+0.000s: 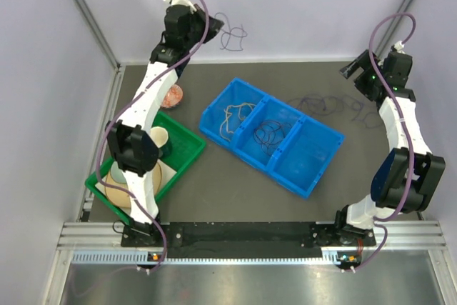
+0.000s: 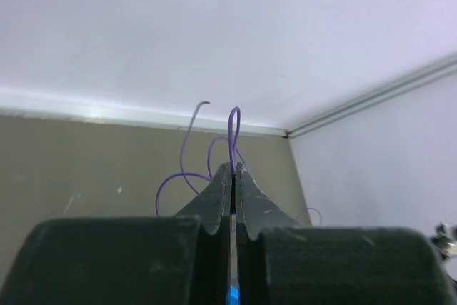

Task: Untangle the cables

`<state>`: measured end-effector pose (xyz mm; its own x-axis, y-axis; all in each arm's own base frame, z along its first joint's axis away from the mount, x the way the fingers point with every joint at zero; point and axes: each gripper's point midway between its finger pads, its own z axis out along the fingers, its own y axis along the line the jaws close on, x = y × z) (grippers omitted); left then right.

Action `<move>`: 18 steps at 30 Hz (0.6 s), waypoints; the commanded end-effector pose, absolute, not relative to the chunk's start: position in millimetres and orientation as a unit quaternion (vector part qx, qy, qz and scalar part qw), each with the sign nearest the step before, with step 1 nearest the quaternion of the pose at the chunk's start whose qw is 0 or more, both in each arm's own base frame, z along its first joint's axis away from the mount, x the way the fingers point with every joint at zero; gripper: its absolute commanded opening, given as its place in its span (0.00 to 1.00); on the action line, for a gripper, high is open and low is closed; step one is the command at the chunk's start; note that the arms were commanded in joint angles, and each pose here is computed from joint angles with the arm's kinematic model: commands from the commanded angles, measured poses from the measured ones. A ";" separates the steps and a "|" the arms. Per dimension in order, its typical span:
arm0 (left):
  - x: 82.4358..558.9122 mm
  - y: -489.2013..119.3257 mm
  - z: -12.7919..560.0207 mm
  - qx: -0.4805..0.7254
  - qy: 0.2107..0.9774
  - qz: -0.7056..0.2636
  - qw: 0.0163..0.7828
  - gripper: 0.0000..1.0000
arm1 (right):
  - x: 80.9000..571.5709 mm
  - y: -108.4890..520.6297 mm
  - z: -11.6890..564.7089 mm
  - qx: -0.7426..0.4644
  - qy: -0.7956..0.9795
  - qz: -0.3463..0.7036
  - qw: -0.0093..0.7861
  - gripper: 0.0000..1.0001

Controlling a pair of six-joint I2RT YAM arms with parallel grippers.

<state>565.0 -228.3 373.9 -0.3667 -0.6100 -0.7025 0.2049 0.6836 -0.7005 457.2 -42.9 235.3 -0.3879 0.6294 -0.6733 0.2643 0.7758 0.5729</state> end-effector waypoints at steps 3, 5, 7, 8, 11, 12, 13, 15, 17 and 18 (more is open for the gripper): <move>500.5 -260.8 499.9 -0.031 0.647 -0.432 0.628 0.00 | 456.2 -44.1 278.4 0.266 0.784 0.186 0.529 0.99; 484.5 -267.1 512.7 -0.015 0.640 -0.440 0.630 0.00 | 455.3 -44.5 282.1 0.270 0.780 0.190 0.531 0.99; 467.8 -281.1 513.0 0.007 0.643 -0.455 0.616 0.00 | 452.2 -44.1 293.3 0.267 0.774 0.192 0.541 0.99; 464.1 -287.5 502.8 0.012 0.652 -0.460 0.603 0.00 | 450.3 -43.8 297.9 0.267 0.771 0.192 0.545 0.99; 440.6 -314.7 478.0 0.045 0.669 -0.480 0.566 0.00 | 440.1 -46.4 320.8 0.266 0.756 0.183 0.570 0.99; 429.4 -329.4 470.6 0.059 0.673 -0.485 0.555 0.00 | 437.2 -48.8 326.0 0.268 0.751 0.177 0.576 0.99; 422.0 -334.5 466.4 0.072 0.675 -0.483 0.553 0.00 | 431.7 -50.7 335.3 0.268 0.744 0.175 0.586 0.99; 407.1 -355.5 440.5 0.094 0.693 -0.486 0.524 0.00 | 427.3 -55.2 341.6 0.271 0.738 0.172 0.593 0.99; 390.0 -376.0 415.4 0.120 0.710 -0.494 0.488 0.00 | 419.5 -66.9 348.8 0.284 0.727 0.166 0.603 0.99; 383.3 -383.6 406.6 0.130 0.714 -0.497 0.476 0.00 | 416.7 -71.9 351.4 0.291 0.722 0.166 0.605 0.99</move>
